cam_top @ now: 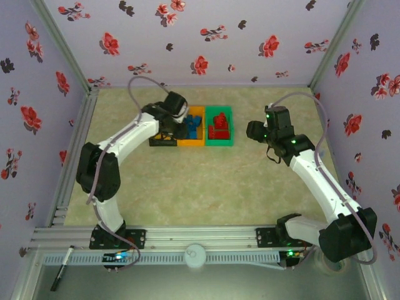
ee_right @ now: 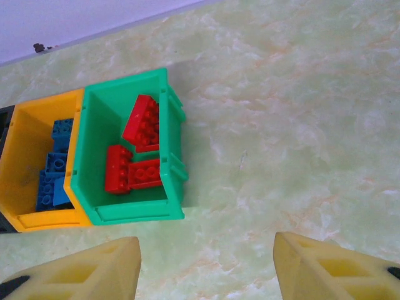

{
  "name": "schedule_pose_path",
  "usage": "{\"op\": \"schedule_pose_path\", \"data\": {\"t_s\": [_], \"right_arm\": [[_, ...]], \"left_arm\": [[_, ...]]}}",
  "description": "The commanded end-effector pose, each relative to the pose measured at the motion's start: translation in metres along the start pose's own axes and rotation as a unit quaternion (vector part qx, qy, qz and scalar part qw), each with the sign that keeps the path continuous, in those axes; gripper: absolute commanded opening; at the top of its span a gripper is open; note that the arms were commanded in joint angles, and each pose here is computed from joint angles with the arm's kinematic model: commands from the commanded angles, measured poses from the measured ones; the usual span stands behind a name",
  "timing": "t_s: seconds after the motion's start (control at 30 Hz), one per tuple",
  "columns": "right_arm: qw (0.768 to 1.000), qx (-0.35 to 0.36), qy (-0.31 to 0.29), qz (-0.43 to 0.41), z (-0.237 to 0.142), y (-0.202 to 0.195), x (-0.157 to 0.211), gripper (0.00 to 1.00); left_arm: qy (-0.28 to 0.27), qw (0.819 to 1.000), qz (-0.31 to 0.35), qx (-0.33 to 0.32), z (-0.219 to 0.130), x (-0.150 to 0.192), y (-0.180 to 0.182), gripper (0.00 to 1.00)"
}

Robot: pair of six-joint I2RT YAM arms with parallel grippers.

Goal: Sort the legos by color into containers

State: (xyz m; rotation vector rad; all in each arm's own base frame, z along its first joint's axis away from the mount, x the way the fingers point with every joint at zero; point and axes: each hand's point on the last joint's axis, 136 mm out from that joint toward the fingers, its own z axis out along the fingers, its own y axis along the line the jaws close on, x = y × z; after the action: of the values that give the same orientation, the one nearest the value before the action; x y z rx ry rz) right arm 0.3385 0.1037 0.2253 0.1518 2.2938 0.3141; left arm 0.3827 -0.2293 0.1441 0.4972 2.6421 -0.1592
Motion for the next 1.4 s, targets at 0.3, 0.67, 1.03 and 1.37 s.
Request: {"op": "schedule_pose_path", "data": {"t_s": [0.3, 0.67, 1.03, 1.37], "right_arm": [[1.0, 0.0, 0.004, -0.001, 0.0, -0.003, 0.003, 0.58], [1.0, 0.002, 0.006, -0.001, 0.001, -0.004, 0.003, 0.58], [1.0, 0.0, 0.006, -0.002, 0.0, -0.004, 0.003, 0.59], [1.0, 0.0, 0.003, -0.001, -0.002, -0.005, 0.003, 0.63]], "left_arm": [[-0.024, 0.995, -0.083, -0.057, -0.003, -0.042, 0.085, 0.26], [-0.018, 0.989, -0.12, -0.084, 0.017, -0.057, 0.11, 0.29], [-0.023, 0.984, -0.141, -0.107, 0.026, -0.064, 0.123, 0.54], [-0.089, 0.98, -0.143, -0.109, -0.036, -0.069, 0.124, 0.68]]}}
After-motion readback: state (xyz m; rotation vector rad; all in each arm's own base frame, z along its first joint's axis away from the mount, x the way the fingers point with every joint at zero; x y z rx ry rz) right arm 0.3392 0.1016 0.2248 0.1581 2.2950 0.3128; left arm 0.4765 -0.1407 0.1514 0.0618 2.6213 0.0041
